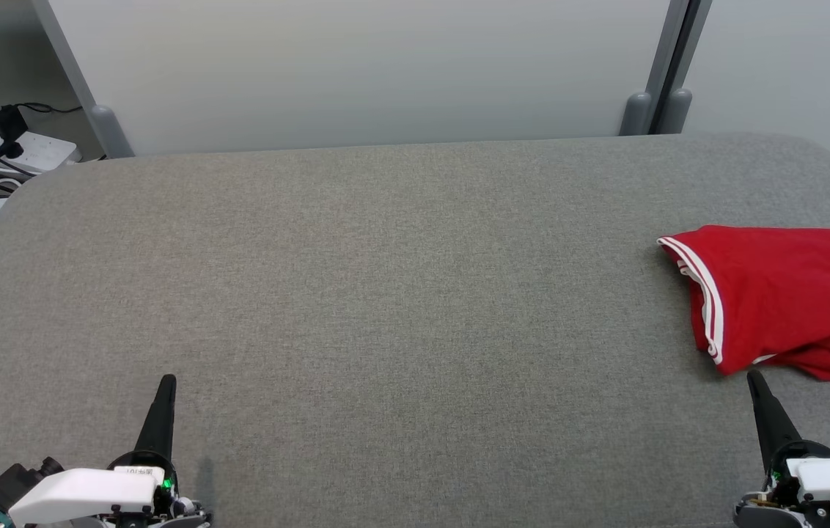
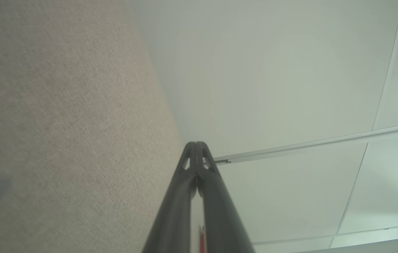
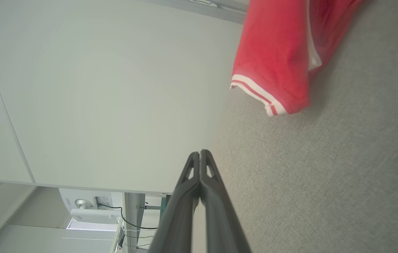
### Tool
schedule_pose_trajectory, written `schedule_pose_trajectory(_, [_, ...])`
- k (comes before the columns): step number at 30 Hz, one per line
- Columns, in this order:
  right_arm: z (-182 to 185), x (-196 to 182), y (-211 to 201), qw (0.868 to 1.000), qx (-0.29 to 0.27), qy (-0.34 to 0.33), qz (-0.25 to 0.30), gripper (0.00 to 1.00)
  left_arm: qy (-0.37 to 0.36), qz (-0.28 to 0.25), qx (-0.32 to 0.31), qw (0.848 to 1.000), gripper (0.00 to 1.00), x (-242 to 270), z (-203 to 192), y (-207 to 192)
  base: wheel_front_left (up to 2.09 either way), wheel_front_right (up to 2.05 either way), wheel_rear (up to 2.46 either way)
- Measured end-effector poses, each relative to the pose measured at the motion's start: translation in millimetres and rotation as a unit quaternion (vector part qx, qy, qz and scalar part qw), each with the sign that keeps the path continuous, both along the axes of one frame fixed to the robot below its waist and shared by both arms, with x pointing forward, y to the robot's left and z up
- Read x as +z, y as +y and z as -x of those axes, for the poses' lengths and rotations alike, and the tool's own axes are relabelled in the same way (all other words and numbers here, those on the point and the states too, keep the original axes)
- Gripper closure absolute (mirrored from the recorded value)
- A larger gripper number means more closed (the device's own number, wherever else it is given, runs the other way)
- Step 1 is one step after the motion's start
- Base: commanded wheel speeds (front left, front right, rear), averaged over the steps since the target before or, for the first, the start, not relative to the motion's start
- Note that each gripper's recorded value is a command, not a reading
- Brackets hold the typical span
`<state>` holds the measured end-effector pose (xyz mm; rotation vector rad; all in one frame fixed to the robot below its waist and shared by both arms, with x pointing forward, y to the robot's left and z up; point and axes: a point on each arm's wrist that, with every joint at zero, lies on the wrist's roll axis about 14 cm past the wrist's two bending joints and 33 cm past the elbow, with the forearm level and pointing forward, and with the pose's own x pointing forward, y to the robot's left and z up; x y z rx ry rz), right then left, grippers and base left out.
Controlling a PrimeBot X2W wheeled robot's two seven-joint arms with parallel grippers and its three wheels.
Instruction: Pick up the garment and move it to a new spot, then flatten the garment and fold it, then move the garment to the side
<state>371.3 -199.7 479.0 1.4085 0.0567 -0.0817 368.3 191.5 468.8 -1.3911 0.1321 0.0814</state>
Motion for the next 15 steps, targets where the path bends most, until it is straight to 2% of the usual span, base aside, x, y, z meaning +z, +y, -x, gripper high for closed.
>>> schedule_pose_trajectory(15, [-3.4, 1.5, -3.2, 0.997, -0.007, -0.006, -0.081, 1.00, -0.021, 0.084, 0.008, 0.996, 1.00, 8.0, -4.9, -2.0, 0.00, 0.00, 0.00])
